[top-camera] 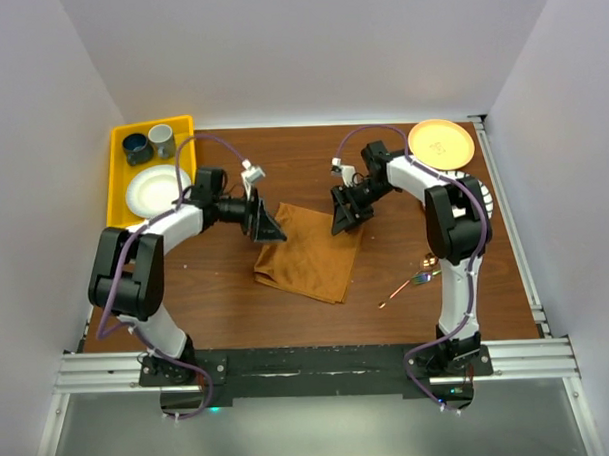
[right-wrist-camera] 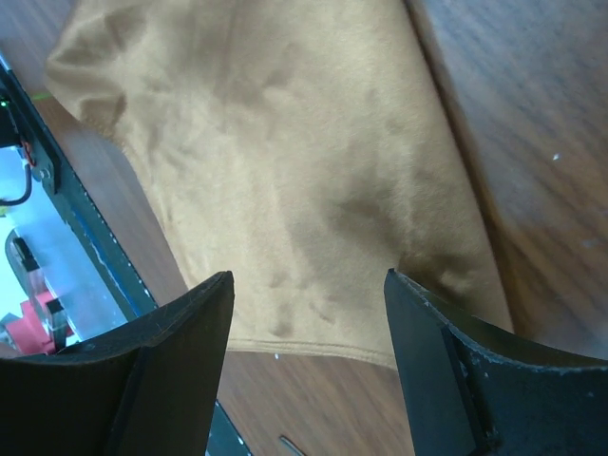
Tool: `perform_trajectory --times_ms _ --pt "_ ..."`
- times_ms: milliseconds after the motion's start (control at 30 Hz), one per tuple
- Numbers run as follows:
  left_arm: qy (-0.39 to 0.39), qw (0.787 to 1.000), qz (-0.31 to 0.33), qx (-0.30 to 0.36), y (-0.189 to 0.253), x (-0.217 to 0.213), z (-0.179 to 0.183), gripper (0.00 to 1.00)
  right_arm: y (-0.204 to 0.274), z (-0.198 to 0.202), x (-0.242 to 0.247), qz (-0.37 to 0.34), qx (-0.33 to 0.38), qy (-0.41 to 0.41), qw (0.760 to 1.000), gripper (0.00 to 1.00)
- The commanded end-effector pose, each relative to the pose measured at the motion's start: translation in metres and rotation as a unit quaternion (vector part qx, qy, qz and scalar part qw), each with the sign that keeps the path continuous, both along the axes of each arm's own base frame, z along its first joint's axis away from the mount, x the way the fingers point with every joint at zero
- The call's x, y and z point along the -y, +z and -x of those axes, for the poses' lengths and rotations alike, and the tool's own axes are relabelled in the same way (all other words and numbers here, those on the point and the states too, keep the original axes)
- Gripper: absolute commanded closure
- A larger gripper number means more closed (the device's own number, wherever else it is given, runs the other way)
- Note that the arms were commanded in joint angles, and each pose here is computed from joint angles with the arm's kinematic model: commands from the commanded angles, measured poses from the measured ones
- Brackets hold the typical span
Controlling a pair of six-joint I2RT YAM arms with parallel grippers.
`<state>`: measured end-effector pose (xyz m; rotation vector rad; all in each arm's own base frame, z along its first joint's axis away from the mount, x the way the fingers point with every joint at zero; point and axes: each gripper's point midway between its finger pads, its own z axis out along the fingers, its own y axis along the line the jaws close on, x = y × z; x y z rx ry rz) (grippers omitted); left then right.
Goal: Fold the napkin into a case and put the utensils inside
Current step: Smooth out the square-folded napkin at the center of the board.
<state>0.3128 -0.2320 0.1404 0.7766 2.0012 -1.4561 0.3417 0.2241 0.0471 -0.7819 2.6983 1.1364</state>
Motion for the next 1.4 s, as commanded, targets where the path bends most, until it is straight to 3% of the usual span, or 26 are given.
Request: perform_trajectory --times_ms 0,67,367,567,667,700,800,967,1200,1367 --pt "-0.063 0.992 -0.001 -0.110 -0.053 -0.011 0.072 0.00 0.027 0.003 -0.004 0.000 0.039 0.013 0.999 0.31" --pt "-0.051 0.987 -0.005 -0.150 -0.067 -0.013 0.083 0.00 0.018 0.002 -0.002 0.012 0.037 0.010 0.999 0.31" --pt "0.020 0.972 0.000 -0.235 -0.111 -0.022 0.065 0.00 -0.045 -0.016 0.009 0.081 0.017 -0.005 0.997 0.33" --pt "0.037 0.956 -0.007 -0.292 -0.126 -0.039 0.077 0.00 -0.053 -0.030 0.009 0.093 0.025 -0.003 0.995 0.34" --pt "0.018 0.972 -0.014 -0.234 -0.107 -0.041 0.082 0.00 -0.045 -0.031 0.011 0.095 0.037 0.001 0.995 0.34" --pt "0.010 0.984 -0.018 -0.177 -0.093 -0.042 0.078 0.00 -0.044 -0.030 0.012 0.097 0.037 0.001 0.995 0.34" --pt "0.007 0.994 -0.028 -0.108 -0.061 -0.039 0.075 0.00 -0.034 -0.028 0.012 0.093 0.045 0.003 0.995 0.34" --pt "-0.014 0.997 -0.028 -0.071 -0.035 -0.017 0.084 0.00 -0.021 -0.024 0.006 0.081 0.049 0.008 0.995 0.34" --pt "-0.004 0.980 -0.043 -0.195 -0.083 -0.016 0.112 0.00 -0.012 -0.029 0.002 0.080 0.058 0.011 0.995 0.33" --pt "0.041 0.960 -0.062 -0.269 -0.120 -0.027 0.104 0.00 -0.019 -0.031 0.003 0.087 0.056 0.015 0.995 0.34"
